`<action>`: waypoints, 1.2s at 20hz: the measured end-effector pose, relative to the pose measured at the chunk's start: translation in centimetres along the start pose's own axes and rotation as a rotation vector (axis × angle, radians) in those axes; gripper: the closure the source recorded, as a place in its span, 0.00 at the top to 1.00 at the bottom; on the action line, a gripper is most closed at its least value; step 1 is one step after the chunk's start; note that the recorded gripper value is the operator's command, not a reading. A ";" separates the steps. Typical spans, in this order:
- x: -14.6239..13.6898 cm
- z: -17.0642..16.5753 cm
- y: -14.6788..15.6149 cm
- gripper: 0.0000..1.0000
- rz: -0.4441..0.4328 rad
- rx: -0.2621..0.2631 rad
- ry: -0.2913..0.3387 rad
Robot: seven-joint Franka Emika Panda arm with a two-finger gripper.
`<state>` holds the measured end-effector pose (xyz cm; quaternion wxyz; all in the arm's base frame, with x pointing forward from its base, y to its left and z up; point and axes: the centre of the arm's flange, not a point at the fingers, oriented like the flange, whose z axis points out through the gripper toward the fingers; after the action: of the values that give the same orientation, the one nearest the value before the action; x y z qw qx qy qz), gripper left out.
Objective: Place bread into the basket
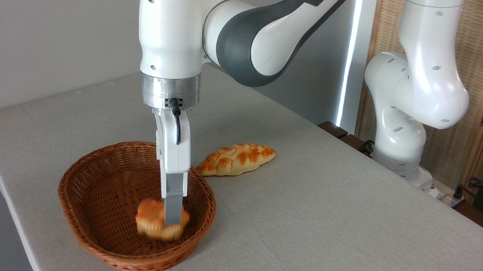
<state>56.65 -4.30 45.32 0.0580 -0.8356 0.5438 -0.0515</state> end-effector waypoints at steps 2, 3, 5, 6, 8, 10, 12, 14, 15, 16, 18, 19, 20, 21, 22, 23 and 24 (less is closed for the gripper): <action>0.0 0.0 0.0 1.00 0.000 0.000 0.000; 0.0 0.0 0.0 1.00 0.000 0.000 0.000; -0.1 -0.2 -0.1 1.00 -0.001 0.003 0.002; -0.1 -0.6 -0.2 1.00 -0.004 0.009 0.005; -0.8 -2.2 -0.3 1.00 -0.032 -0.005 0.017; -1.5 -5.2 0.0 1.00 -0.076 -0.074 0.030; -1.9 -9.3 0.1 1.00 -0.134 -0.121 0.033; -1.9 -12.4 0.1 1.00 -0.231 -0.129 0.033; -1.8 -13.4 0.1 1.00 -0.284 -0.127 0.032; -1.5 -14.2 0.2 1.00 -0.324 -0.127 0.029; -0.8 -15.9 0.6 1.00 -0.357 -0.143 0.012; -0.7 -16.7 0.9 1.00 -0.358 -0.154 0.001; -0.6 -17.3 1.1 1.00 -0.358 -0.162 -0.007; -0.5 -17.6 1.1 1.00 -0.356 -0.165 -0.010; -0.3 -17.6 1.0 1.00 -0.356 -0.166 -0.011; -0.2 -17.4 0.7 1.00 -0.356 -0.168 -0.013; -0.1 -17.0 0.5 1.00 -0.356 -0.171 -0.017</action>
<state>53.64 -5.12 62.06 -0.0189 -0.9209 0.3894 -0.0076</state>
